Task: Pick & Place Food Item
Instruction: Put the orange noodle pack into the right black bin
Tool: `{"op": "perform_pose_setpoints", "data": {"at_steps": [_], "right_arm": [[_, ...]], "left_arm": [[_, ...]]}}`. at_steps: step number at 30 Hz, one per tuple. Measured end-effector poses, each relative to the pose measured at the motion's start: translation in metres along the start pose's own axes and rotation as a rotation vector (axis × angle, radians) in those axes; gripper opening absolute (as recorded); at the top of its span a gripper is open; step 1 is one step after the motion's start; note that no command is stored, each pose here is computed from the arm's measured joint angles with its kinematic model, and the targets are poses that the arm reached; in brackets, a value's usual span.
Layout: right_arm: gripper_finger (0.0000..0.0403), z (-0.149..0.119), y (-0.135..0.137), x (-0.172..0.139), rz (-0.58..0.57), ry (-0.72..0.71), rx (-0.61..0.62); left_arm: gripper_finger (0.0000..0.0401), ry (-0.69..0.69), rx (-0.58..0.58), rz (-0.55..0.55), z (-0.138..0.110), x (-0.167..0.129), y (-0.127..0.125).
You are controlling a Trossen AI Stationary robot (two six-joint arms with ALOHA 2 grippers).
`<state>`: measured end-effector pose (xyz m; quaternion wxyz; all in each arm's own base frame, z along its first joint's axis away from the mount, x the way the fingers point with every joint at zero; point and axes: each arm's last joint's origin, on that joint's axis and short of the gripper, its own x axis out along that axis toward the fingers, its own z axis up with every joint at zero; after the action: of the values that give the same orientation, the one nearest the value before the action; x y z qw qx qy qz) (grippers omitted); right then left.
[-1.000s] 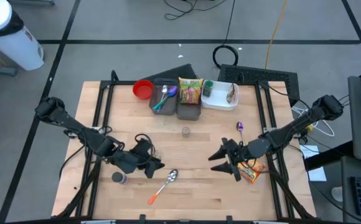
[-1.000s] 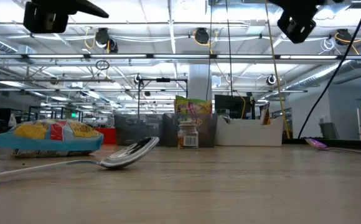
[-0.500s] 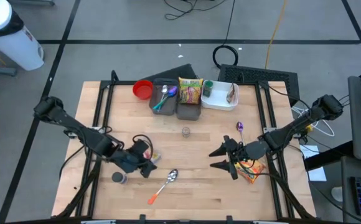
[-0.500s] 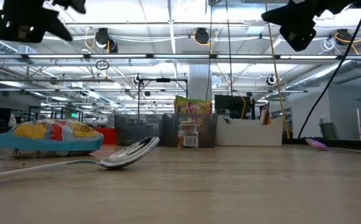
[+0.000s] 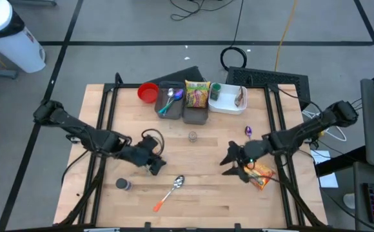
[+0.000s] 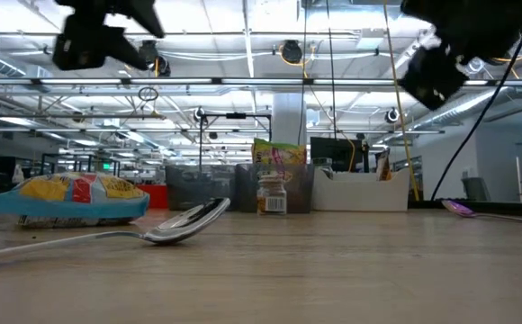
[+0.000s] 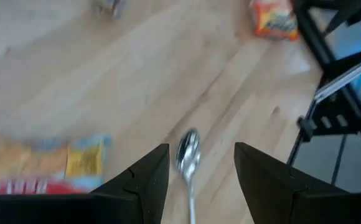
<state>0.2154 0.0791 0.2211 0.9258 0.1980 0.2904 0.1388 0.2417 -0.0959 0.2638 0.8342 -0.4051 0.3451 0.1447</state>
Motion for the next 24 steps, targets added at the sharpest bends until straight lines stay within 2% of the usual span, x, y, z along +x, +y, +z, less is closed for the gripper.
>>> {"op": "perform_pose_setpoints", "data": {"at_steps": [3,5,13,17,24], "right_arm": [[0.0215,-0.001,-0.021,-0.004,0.087,0.165,0.084],[0.0215,0.000,-0.033,-0.010,0.106,0.259,0.112],[0.0215,0.025,-0.055,-0.035,0.004,0.453,-0.142],[0.0215,0.023,-0.069,-0.028,0.013,0.590,-0.147],[0.0215,0.003,-0.087,-0.006,0.089,0.862,-0.141]], "left_arm": [[0.0189,-0.033,0.023,-0.050,0.013,0.002,-0.001],[0.0189,-0.043,0.037,-0.067,0.020,0.003,-0.001],[0.0189,-0.088,0.050,-0.076,0.034,0.006,0.003],[0.0189,-0.090,0.059,-0.074,0.034,0.006,0.003],[0.0189,-0.090,0.065,-0.073,0.034,0.006,0.003]]}}
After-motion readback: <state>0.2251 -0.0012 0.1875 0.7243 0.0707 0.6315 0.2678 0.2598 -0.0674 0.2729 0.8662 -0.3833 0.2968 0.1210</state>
